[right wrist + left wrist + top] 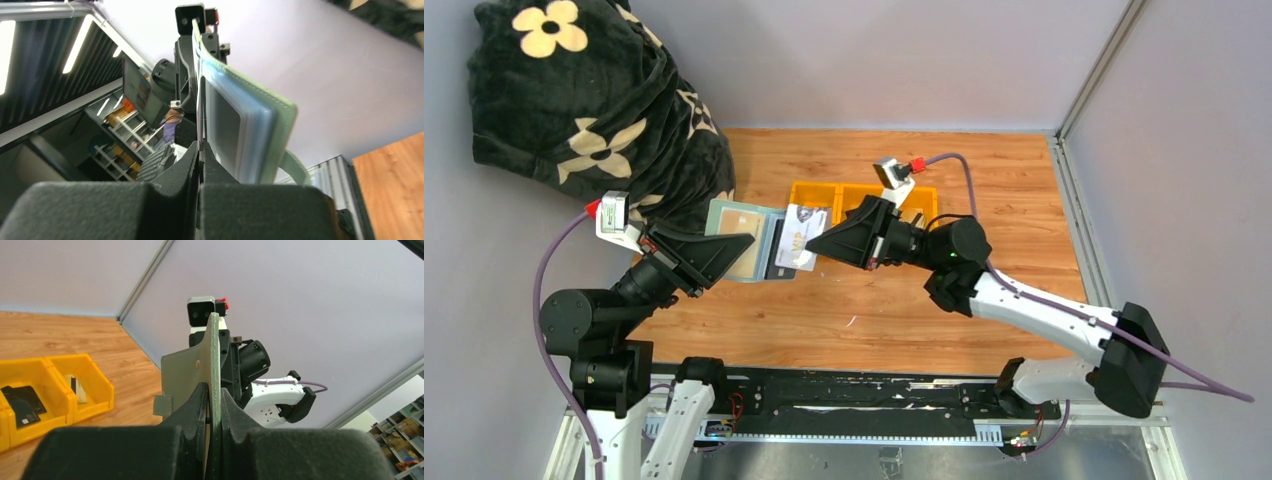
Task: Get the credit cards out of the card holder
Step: Place the credit card in the storage box.
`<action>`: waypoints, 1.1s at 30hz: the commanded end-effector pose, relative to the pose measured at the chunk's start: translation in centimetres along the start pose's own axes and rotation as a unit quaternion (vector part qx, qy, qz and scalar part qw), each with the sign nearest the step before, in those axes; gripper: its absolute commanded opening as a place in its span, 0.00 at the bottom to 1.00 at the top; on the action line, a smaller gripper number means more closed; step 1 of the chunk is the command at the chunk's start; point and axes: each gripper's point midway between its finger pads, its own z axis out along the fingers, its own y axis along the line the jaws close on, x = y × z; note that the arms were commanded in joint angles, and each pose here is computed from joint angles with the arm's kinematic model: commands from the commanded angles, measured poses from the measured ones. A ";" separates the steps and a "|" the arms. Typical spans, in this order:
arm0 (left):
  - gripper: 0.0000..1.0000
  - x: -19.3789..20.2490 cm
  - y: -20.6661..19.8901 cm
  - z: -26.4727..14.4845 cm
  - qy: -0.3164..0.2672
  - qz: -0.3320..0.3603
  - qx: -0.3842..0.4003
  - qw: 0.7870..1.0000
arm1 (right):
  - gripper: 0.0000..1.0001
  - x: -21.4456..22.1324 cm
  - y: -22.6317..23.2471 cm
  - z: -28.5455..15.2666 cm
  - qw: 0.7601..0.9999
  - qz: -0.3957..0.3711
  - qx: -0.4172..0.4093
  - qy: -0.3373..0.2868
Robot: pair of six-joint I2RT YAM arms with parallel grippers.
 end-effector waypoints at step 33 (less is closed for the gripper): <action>0.00 1.1 -1.5 -1.4 0.039 0.153 0.022 0.987 | 0.00 0.1 -41.7 -13.0 0.781 0.017 0.603 0.161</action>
